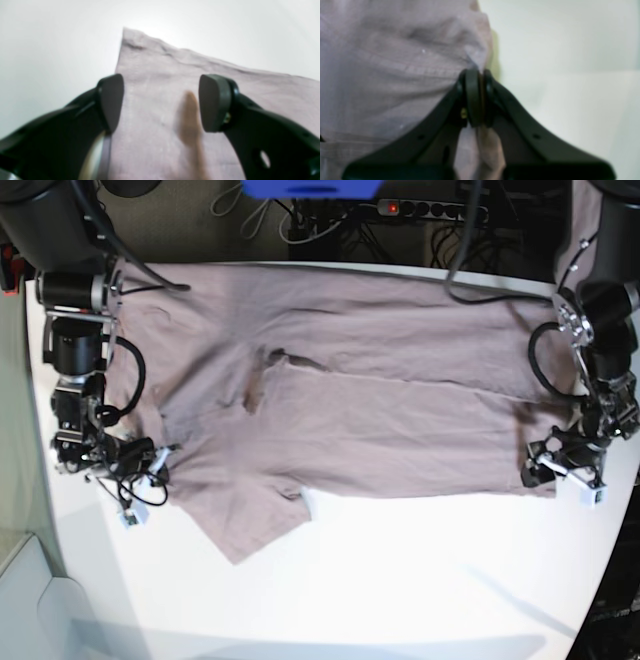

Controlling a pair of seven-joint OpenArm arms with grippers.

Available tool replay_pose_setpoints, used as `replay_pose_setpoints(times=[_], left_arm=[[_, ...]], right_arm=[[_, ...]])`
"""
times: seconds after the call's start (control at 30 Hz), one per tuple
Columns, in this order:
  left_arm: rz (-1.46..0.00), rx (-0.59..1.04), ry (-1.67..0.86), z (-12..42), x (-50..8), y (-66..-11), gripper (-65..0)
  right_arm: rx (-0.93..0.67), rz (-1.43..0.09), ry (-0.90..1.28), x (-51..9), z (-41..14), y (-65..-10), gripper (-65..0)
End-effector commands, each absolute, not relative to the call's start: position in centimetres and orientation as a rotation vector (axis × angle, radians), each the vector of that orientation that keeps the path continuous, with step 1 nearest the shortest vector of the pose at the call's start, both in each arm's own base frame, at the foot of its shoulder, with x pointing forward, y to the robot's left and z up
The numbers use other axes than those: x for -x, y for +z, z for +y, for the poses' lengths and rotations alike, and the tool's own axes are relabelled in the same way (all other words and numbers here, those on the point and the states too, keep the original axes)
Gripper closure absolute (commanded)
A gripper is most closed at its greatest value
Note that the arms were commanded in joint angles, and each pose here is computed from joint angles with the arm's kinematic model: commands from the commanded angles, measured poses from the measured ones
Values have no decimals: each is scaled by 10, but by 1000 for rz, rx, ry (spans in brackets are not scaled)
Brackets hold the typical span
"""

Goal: Layout the t-shirt on the table in an organized manner, then fold the t-shirt properly
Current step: 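Move both grippers to the shirt's folded side edge and grasp it, then lift the grasped edge with both grippers and fold it over toward the collar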

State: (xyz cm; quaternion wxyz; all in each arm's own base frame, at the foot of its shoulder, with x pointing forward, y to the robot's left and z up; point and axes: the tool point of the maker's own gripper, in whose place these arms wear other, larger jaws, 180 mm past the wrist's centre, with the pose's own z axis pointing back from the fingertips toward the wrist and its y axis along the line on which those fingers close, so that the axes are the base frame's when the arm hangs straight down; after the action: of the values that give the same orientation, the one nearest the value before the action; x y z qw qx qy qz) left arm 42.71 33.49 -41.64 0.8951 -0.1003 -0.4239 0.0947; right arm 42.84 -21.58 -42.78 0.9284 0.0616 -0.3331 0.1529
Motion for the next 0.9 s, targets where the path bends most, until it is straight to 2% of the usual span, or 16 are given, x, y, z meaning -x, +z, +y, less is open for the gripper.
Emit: replay_pose_setpoints(times=[0.0,0.67,0.87], left_arm=[[-909,175,197,352,-434,-400,-457],[-914,167,199,354,-437,-396,-457],[-839,74,175,358,-429,-413,-454]], right_arm=[[-85,-645,330,-426,-228,-428,0],[-85,-645,330,-426,-228,-428,0],[-85,-644,331,-426,-228,-428,0]])
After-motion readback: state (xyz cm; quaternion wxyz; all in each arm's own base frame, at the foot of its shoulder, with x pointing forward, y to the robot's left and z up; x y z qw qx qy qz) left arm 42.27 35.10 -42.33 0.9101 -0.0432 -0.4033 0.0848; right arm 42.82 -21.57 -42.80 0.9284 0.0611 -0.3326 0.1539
